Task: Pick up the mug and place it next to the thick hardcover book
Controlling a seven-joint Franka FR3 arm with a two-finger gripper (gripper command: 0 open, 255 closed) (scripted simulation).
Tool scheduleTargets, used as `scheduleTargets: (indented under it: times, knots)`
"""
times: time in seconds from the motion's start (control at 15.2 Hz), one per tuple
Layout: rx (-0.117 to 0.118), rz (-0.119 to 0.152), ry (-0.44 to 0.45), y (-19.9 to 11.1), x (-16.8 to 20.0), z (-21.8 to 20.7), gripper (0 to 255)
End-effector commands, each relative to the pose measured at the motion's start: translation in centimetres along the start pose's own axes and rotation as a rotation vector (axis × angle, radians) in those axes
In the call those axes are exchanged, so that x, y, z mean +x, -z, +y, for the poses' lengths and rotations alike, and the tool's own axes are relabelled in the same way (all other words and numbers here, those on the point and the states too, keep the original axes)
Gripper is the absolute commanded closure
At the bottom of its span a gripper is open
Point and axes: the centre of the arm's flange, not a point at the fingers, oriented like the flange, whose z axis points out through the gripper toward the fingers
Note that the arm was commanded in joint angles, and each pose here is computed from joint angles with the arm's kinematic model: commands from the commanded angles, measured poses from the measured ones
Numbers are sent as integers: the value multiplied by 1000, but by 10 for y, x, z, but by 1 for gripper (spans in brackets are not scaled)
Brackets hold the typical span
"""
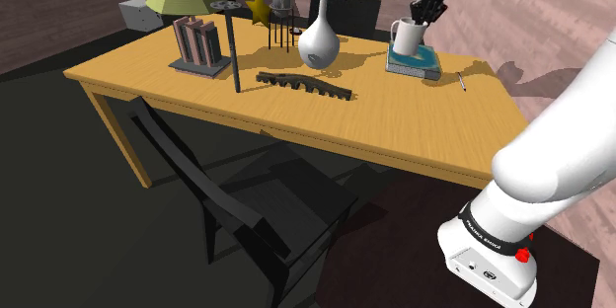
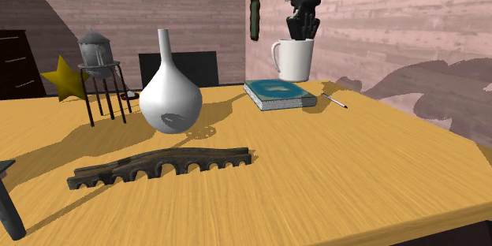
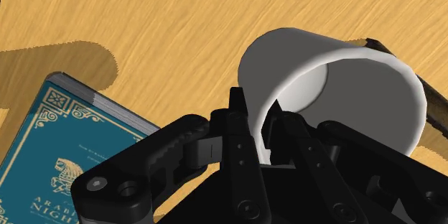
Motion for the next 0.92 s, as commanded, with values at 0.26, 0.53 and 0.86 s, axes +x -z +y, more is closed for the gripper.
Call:
scheduleTargets:
  times: [0.26, 0.53, 0.86]
  knots:
    - [0, 0, 1, 5, -1, 79, 255]
    - [0, 0, 1, 8, -3, 132, 255]
    - [0, 0, 1, 11, -6, 198, 255]
